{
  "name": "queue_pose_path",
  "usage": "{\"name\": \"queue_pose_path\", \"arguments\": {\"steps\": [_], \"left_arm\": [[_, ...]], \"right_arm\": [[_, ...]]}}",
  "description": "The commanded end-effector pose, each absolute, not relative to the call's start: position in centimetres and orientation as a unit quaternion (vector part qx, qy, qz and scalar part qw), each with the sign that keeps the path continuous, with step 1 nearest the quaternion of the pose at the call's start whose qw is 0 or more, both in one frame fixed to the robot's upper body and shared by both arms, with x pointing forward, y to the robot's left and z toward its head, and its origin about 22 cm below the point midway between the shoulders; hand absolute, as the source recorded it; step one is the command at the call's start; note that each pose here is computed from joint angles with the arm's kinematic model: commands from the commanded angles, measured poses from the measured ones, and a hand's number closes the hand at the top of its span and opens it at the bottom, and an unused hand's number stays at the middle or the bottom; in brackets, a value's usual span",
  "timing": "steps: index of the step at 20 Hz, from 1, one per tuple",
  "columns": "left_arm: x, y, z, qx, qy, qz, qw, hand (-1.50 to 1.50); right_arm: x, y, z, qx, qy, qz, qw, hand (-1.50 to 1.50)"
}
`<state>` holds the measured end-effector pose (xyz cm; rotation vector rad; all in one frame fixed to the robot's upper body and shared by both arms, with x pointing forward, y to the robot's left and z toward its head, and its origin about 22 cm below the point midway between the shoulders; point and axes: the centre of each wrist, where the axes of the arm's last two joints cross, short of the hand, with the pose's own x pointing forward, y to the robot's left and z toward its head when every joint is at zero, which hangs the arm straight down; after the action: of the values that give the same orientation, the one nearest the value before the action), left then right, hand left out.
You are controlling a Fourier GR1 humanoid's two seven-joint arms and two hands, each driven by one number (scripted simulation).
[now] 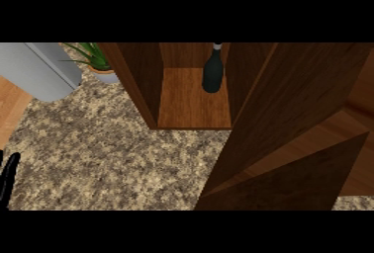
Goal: Pick up the wine, place it into the cabinet and close the cabinet
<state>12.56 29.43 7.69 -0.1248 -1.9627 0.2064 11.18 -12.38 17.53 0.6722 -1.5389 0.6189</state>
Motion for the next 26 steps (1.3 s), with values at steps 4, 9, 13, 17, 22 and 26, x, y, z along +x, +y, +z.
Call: {"name": "queue_pose_path", "arguments": {"steps": [4, 9, 13, 17, 22, 26], "left_arm": [[12.5, 31.0, 9.1, -0.066, -0.826, 0.077, 0.555, -1.50], [13.2, 32.2, 8.4, -0.060, -0.821, 0.089, 0.561, -1.50], [13.5, 31.9, 9.0, -0.079, -0.824, 0.092, 0.554, -1.50], [14.1, 32.0, 9.2, -0.090, -0.827, 0.082, 0.550, -1.50], [14.2, 30.5, 10.1, -0.108, -0.820, 0.089, 0.555, -1.50], [15.1, 30.7, 10.3, -0.102, -0.822, 0.089, 0.553, -1.50]], "right_arm": [[8.7, -9.2, 18.8, 0.326, -0.702, 0.276, 0.569, 1.50], [8.4, -7.8, 19.3, 0.301, -0.719, 0.281, 0.559, 1.50], [10.1, -6.3, 19.1, 0.273, -0.738, 0.269, 0.555, 1.50], [11.2, -5.9, 20.4, 0.260, -0.743, 0.274, 0.553, 1.50], [12.5, -4.4, 20.6, 0.274, -0.734, 0.270, 0.560, 1.50], [14.9, -4.0, 22.8, 0.283, -0.735, 0.264, 0.556, 1.50]]}}
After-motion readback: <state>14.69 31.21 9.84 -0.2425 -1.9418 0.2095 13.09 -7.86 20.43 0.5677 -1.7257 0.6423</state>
